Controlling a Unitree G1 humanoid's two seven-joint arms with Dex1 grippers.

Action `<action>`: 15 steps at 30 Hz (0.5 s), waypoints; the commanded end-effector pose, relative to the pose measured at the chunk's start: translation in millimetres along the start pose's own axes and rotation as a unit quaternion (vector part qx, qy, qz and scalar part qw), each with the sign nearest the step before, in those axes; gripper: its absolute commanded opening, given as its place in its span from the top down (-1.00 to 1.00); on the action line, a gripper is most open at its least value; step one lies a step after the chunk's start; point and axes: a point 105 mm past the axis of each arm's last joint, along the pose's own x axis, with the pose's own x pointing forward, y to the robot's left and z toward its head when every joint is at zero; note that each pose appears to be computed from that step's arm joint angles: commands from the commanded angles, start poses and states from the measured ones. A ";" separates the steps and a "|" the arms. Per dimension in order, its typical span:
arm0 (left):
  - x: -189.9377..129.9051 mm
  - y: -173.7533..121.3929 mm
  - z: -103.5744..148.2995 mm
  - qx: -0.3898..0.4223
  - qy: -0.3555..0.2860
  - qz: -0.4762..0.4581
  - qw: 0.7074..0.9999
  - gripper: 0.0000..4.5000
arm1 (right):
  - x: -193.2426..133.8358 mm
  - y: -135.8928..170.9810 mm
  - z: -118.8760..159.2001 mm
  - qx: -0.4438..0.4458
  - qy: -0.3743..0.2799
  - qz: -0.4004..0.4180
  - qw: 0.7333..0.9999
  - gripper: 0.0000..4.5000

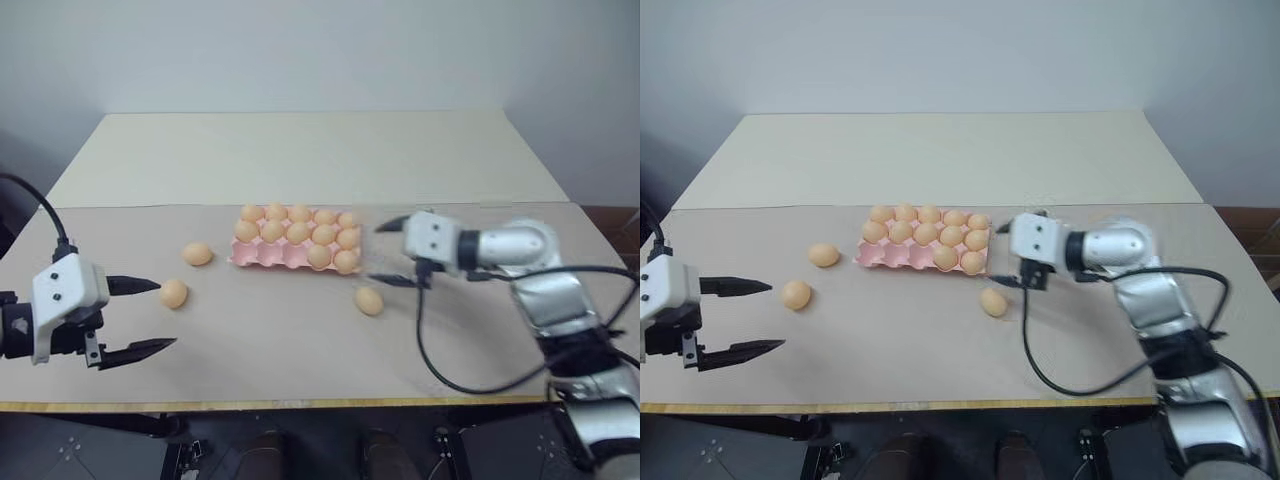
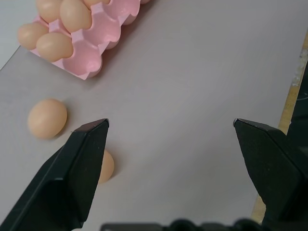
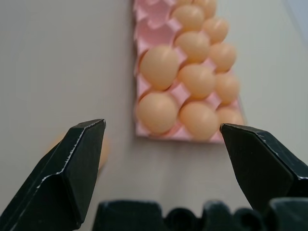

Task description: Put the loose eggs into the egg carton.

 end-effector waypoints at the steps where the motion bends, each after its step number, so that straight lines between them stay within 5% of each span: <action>1: -4.7 -0.8 9.3 0.021 -0.012 -0.001 1.000 -1.00 | -32.4 1.5 15.1 0.005 -0.009 -0.003 1.000 -0.98; 8: -9.2 -2.4 6.4 0.018 -0.009 -0.005 1.000 -1.00 | -75.8 6.5 5.6 0.050 0.038 -0.003 0.998 -0.98; 15: -4.8 -3.1 7.5 0.018 -0.017 -0.003 1.000 -1.00 | -70.6 12.9 1.8 0.071 0.041 -0.001 0.997 -0.98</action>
